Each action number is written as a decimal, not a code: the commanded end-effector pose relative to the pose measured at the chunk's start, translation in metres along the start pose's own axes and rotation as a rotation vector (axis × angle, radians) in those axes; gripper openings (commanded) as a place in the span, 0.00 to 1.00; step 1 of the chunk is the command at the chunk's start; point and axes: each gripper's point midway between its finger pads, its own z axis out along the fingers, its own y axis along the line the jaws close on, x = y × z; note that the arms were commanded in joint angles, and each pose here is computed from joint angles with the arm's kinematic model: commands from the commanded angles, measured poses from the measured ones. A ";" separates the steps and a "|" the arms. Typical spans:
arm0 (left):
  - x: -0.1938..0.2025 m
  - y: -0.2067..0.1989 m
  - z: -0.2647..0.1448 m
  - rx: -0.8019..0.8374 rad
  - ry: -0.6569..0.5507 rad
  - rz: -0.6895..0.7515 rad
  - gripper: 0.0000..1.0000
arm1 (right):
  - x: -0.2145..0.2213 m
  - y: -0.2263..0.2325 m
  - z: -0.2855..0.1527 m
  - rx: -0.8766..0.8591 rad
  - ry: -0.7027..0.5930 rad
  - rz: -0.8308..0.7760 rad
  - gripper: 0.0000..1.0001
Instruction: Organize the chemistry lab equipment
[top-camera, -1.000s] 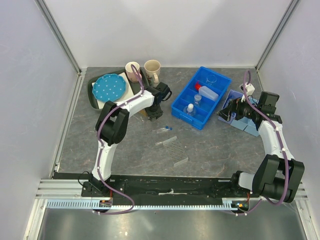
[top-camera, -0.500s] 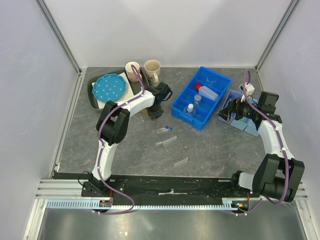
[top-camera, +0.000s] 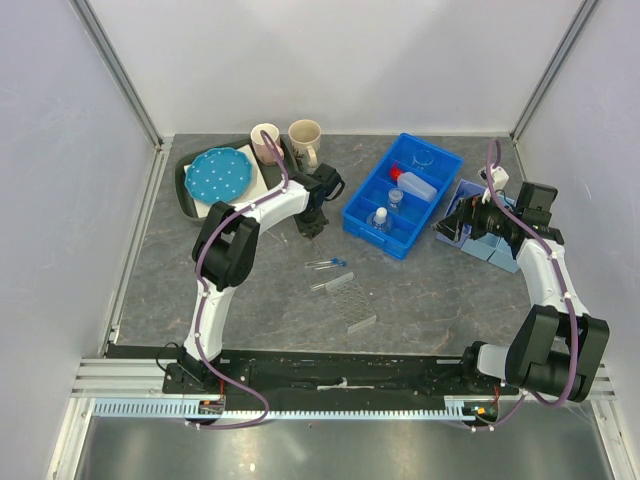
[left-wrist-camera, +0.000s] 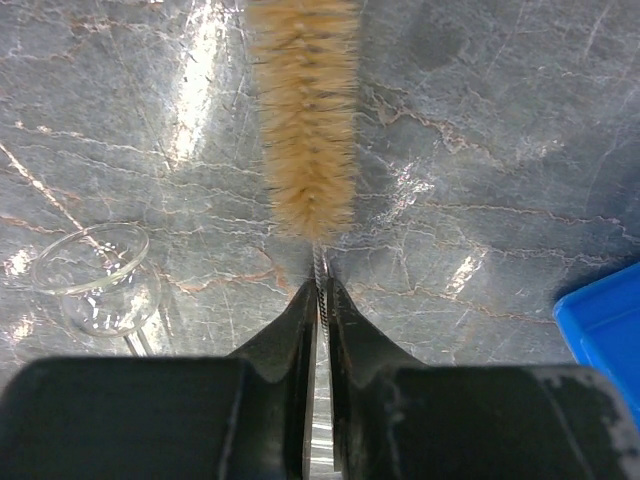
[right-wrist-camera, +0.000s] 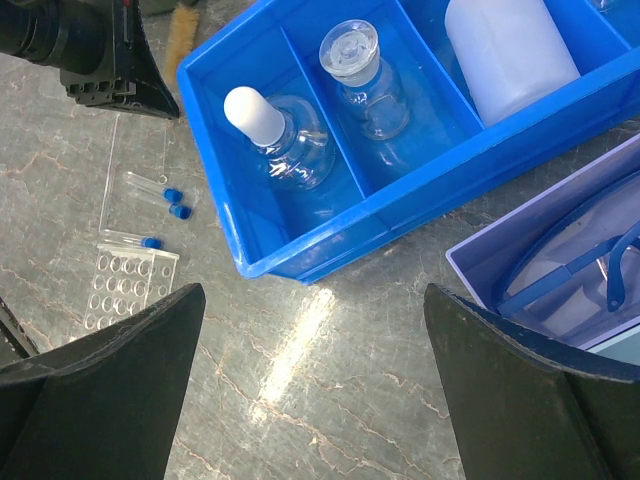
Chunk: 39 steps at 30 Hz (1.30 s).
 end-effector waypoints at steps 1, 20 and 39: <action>-0.024 -0.022 -0.024 0.103 -0.057 -0.070 0.13 | -0.018 0.003 -0.001 -0.016 -0.028 -0.060 0.98; -0.038 -0.038 -0.107 0.363 -0.098 0.036 0.02 | -0.015 0.010 0.000 -0.058 -0.024 -0.062 0.98; 0.029 -0.020 -0.267 1.354 -0.380 0.129 0.02 | -0.040 0.144 -0.010 -0.476 -0.014 -0.176 0.98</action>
